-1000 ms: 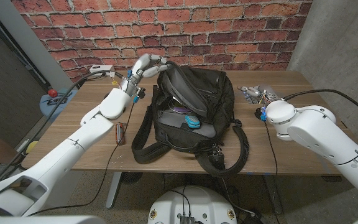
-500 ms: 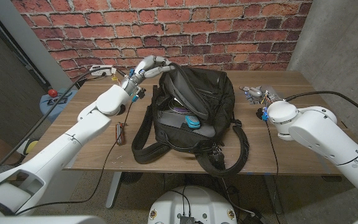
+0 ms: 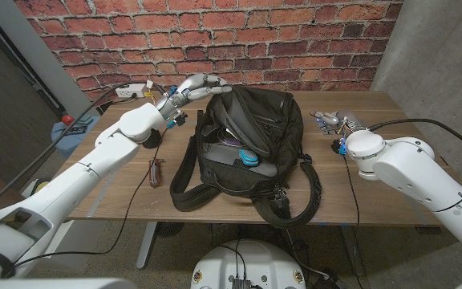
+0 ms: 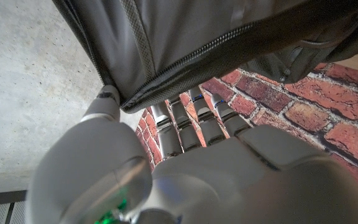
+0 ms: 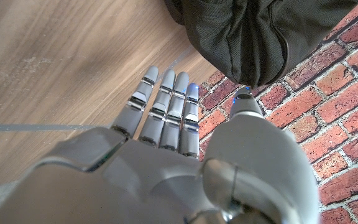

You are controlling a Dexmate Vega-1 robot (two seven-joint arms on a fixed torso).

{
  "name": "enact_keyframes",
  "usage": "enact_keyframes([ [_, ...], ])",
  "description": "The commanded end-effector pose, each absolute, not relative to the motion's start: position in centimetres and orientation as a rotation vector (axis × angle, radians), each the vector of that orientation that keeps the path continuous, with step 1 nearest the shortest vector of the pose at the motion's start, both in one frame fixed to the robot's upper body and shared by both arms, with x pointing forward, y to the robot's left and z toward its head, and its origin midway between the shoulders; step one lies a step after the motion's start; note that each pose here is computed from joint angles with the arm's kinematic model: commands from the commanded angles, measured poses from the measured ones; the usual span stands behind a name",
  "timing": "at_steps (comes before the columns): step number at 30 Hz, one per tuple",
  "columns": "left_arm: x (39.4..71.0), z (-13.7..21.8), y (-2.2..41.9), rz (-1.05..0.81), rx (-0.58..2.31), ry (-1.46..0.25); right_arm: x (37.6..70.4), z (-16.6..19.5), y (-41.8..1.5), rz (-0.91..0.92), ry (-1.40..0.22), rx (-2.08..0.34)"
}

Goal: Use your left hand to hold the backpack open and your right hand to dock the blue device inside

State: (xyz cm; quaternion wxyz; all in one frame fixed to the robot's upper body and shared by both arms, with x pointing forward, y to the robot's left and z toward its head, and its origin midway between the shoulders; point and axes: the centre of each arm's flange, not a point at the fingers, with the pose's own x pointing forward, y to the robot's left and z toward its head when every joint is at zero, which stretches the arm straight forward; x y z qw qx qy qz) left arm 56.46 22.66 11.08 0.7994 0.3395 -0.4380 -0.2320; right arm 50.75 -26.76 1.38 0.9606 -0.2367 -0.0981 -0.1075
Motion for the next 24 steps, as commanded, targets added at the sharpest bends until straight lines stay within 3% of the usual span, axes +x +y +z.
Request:
enact_keyframes([
  [1, 56.54, 11.71, 22.75, -0.584, 0.812, -0.879, 51.01, 1.39, -26.92, -0.219, -0.201, -0.459],
  [24, 56.16, 12.23, 22.21, -0.669, 0.854, -0.848, 50.86, 1.44, -27.06, -0.232, -0.200, -0.456],
])
